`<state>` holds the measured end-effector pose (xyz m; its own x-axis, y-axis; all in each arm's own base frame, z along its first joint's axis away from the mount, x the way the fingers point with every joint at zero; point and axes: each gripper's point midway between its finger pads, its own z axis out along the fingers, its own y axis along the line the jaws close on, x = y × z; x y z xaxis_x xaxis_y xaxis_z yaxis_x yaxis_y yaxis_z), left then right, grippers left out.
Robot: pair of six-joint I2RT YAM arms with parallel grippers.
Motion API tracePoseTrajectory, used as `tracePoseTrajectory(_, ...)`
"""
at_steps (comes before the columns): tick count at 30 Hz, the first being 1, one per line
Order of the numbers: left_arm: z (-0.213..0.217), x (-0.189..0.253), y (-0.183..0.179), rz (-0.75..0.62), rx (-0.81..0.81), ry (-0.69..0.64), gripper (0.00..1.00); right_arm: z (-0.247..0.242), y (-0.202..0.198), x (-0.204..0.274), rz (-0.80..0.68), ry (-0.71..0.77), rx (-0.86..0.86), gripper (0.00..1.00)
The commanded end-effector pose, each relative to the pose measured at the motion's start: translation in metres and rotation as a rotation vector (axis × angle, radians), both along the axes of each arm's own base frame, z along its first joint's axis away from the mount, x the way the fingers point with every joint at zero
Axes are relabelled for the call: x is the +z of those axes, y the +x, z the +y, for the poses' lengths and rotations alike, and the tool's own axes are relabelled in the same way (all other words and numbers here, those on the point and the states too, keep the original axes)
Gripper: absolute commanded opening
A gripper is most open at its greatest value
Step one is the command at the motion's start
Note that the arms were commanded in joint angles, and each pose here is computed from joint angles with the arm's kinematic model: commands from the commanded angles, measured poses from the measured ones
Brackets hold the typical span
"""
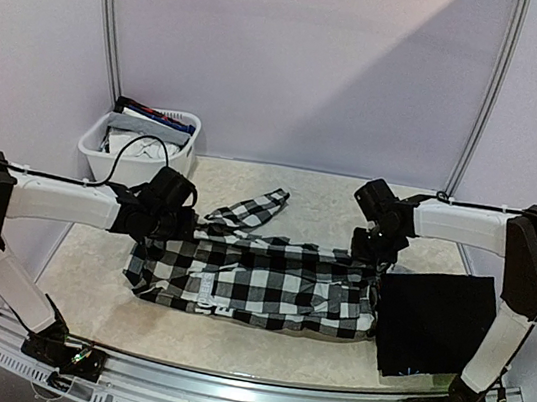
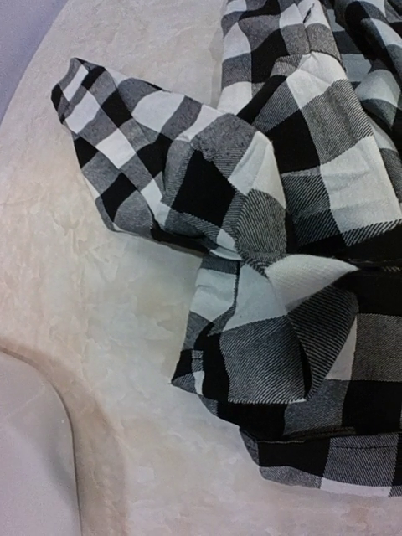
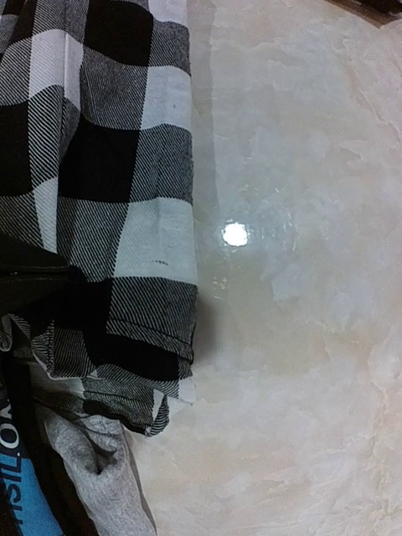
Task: Fold and stack the mixed laundry pile
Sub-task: Fold the 1/3-folded shirt at the center of the board.
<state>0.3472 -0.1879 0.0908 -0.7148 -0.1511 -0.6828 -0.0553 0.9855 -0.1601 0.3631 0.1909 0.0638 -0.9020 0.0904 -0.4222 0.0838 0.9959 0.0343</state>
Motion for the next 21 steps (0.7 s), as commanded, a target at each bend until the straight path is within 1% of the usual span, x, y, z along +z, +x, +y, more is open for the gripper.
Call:
tracePoseTrajectory(1,0.005,-0.007,-0.015,0.026,0.005,0.032,0.00,-0.004,-0.007,-0.005,0.000,-0.019,-0.012,0.00)
tracePoseTrajectory(10,0.009,-0.041,-0.036,0.103,0.008,0.070,0.00,-0.013,-0.020,-0.027,0.037,-0.049,-0.015,0.01)
tracePoseTrajectory(12,0.011,-0.047,-0.040,0.116,0.011,0.078,0.01,-0.013,-0.023,-0.032,0.049,-0.049,-0.012,0.06)
tracePoseTrajectory(14,0.013,-0.053,-0.044,0.126,0.015,0.082,0.03,-0.013,-0.026,-0.039,0.065,-0.050,-0.007,0.12)
tracePoseTrajectory(17,0.011,-0.055,-0.051,0.134,0.005,0.079,0.12,-0.009,-0.028,-0.041,0.077,-0.032,0.014,0.20)
tracePoseTrajectory(19,0.009,-0.050,-0.054,0.120,-0.004,0.076,0.25,-0.004,-0.028,-0.038,0.081,-0.011,0.040,0.26)
tracePoseTrajectory(21,0.006,-0.037,-0.055,0.093,-0.017,0.068,0.42,-0.001,-0.028,-0.027,0.068,0.006,0.057,0.28)
